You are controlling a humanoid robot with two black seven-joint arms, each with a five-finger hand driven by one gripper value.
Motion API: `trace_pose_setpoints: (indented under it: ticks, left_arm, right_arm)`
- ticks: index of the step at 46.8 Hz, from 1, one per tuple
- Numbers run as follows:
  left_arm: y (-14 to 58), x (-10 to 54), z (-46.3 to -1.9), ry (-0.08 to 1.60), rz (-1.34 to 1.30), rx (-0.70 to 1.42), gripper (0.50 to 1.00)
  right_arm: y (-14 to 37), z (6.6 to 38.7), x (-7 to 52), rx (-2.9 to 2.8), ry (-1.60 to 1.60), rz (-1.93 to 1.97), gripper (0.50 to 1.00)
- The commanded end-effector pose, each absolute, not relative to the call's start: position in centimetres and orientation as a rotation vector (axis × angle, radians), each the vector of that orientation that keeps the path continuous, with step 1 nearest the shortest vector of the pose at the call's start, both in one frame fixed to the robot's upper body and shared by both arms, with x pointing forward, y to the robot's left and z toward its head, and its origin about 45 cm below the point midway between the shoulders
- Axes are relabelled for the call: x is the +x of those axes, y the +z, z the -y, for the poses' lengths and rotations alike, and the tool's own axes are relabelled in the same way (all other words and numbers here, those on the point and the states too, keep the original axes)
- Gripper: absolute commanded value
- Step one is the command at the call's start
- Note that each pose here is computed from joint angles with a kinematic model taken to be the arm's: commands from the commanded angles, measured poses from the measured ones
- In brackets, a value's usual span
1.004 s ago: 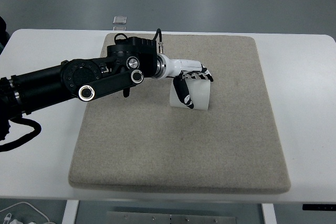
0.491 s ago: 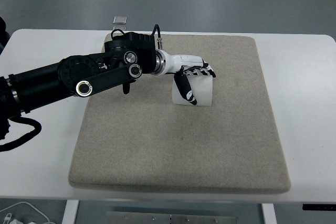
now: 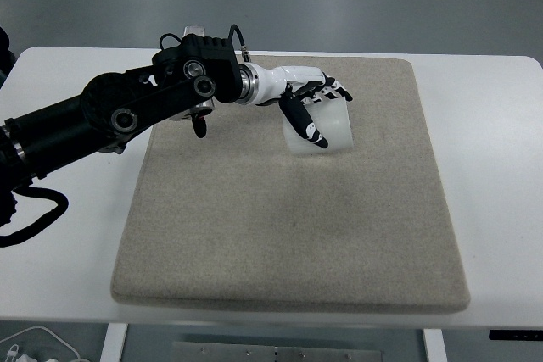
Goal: Upright white cup
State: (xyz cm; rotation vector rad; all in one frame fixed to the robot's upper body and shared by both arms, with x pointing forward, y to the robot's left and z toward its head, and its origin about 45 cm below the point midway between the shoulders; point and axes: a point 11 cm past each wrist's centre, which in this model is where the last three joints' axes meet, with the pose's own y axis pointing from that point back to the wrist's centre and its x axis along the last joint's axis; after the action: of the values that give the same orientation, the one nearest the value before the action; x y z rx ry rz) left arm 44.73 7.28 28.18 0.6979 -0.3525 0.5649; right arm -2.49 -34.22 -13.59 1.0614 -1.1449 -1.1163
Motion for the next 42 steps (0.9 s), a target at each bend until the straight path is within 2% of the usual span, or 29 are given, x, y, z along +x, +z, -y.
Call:
trace_pose_setpoints:
  ticks: [1, 42]
  left_arm:
    - [28.6, 45.1, -7.6, 0.589, 0.32, 0.666, 0.66]
    - [28.7, 46.6, -11.4, 0.773, 0.011, 0.208, 0.651]
  right_arm:
    - [-13.6, 34.2, -2.5, 1.062, -1.117, 1.144, 0.93]
    - [-13.6, 34.2, -2.5, 1.062, -1.117, 1.144, 0.93]
